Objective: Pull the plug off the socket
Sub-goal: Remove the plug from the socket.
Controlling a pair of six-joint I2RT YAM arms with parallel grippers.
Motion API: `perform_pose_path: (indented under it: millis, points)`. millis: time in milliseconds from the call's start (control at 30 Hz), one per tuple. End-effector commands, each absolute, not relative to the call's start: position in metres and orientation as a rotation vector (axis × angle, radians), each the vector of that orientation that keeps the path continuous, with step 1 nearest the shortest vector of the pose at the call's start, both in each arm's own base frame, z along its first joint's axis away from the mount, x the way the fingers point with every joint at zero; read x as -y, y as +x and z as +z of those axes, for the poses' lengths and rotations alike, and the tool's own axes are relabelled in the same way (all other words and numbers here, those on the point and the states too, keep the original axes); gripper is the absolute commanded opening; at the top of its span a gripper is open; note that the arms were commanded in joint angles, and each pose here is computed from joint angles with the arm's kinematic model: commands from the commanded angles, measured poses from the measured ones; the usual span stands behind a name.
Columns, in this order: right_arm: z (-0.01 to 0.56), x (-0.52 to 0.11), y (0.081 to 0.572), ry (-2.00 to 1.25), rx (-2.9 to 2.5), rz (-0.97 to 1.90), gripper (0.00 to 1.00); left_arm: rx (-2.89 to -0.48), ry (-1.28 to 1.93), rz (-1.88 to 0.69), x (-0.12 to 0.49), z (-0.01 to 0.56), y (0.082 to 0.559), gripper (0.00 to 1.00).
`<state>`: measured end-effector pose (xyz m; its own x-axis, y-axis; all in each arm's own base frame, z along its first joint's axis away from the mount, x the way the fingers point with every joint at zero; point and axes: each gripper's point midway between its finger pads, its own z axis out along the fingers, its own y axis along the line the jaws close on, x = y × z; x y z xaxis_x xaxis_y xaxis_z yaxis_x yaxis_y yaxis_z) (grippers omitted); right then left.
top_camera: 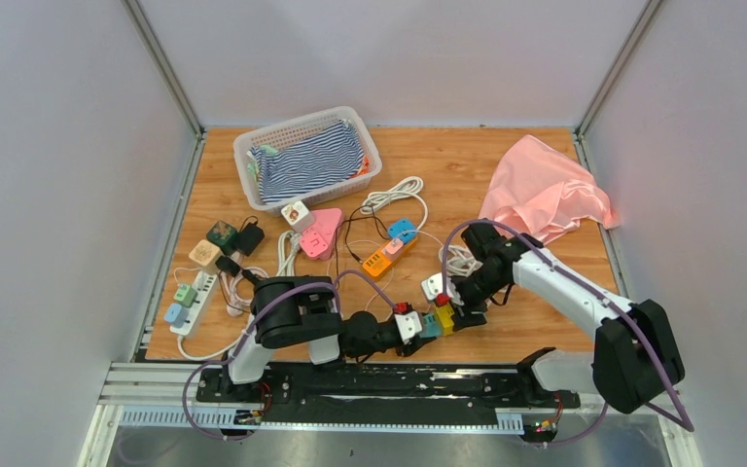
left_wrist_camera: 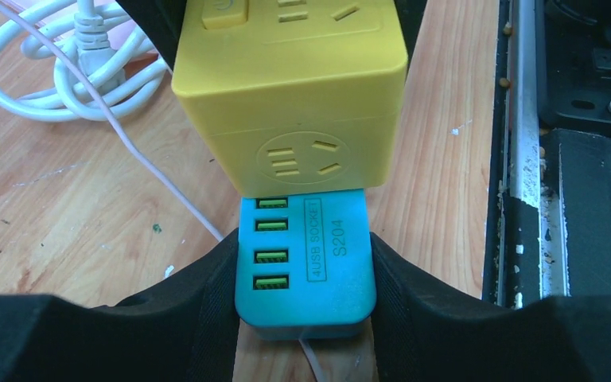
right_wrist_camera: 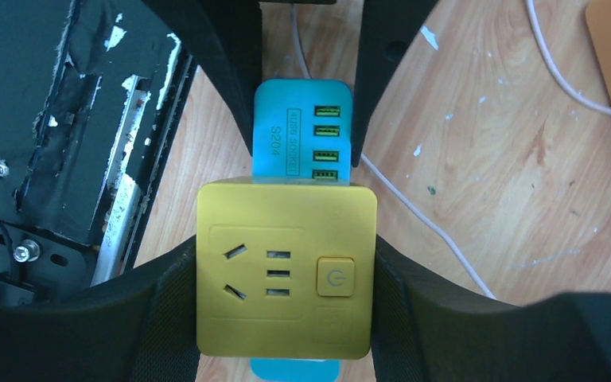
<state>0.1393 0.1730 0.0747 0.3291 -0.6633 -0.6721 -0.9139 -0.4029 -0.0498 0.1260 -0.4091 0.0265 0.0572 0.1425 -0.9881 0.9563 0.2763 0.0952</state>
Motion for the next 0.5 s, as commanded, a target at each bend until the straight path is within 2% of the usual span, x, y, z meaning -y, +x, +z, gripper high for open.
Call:
perform_pose_path:
  millis: [0,200,333,467]
  points:
    - [0.083,-0.18,0.16,-2.077,-1.542,0.75,0.0,-1.352,1.176,-0.935,0.413,0.021,0.115,0.0]
    - [0.071,-0.17,0.19,-2.003,-1.724,0.597,0.0,-1.382,1.146,-0.926,0.41,0.02,0.119,0.0]
    - [0.071,-0.181,0.143,-2.144,-1.457,0.825,0.0,-1.395,1.132,-0.914,0.409,0.019,0.121,0.0]
    - [0.068,-0.185,0.117,-2.233,-1.233,0.874,0.0,-1.39,1.14,-0.917,0.411,0.018,0.121,0.0]
